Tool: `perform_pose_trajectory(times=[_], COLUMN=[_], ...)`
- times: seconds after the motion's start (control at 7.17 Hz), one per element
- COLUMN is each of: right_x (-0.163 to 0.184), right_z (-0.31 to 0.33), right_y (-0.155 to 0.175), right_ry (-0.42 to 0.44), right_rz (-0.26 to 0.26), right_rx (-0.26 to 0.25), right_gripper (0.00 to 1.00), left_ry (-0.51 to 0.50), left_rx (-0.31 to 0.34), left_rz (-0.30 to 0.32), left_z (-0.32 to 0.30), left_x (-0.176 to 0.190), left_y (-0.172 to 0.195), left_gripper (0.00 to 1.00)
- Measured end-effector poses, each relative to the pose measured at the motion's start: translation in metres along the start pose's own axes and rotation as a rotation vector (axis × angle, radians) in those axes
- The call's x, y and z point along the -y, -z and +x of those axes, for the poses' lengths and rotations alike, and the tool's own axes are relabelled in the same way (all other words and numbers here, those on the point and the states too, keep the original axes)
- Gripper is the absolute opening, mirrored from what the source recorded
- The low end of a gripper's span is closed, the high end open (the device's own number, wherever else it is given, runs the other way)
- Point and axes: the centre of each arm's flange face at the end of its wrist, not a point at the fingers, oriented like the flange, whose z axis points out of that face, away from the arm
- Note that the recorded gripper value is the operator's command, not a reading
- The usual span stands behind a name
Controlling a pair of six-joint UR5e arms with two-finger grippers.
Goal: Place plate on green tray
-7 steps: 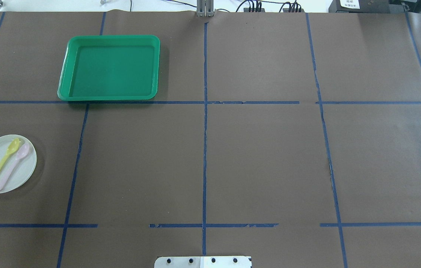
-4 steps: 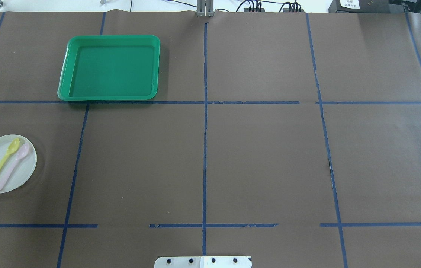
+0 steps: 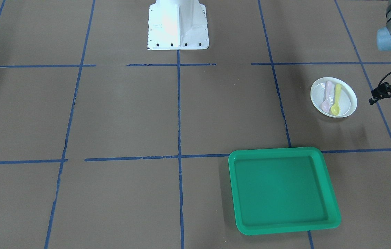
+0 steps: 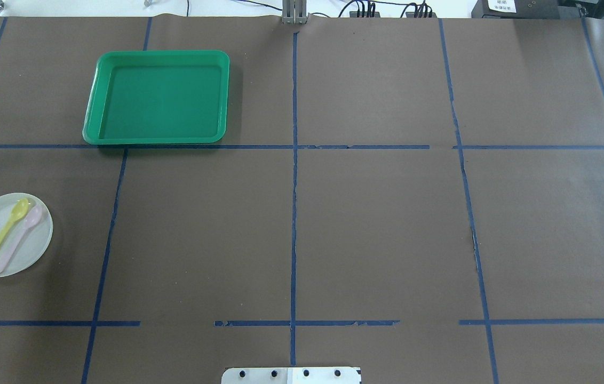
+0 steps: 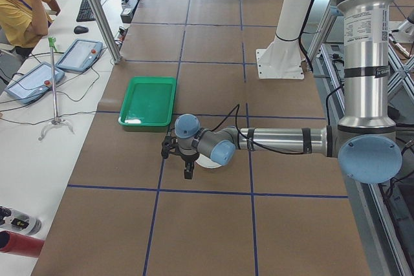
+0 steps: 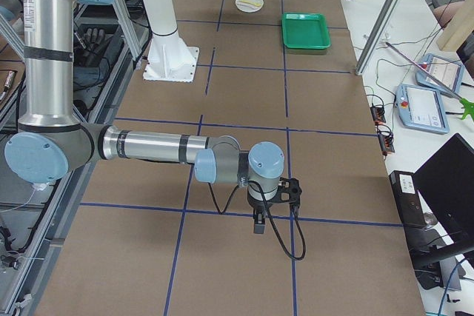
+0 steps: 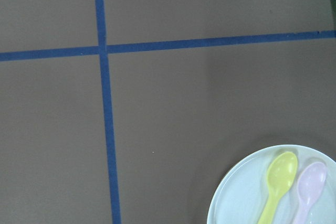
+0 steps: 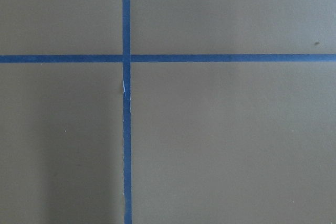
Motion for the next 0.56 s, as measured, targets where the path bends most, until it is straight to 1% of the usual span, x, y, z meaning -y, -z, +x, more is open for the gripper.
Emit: perform_pose_trajectory(times=[0.28,0.42,0.56], right_x=[0.000,0.000,0.000], right_z=[0.000,0.000,0.000], right_y=[0.000,0.000,0.000], right_ry=[0.000,0.000,0.000], right_rz=[0.000,0.000,0.000], right_rx=[0.000,0.000,0.000], right_gripper=[1.00,1.00,1.00], left_ry=[-0.002,-0.019,-0.035], left_rx=[0.003,0.000,-0.003], left_rz=[-0.017,-0.037,-0.055], left_z=[0.002,0.009,0.016], left_x=[-0.005,-0.009,-0.012], left_y=[-0.019,-0.031,-0.039], left_gripper=[1.00,0.96,0.81])
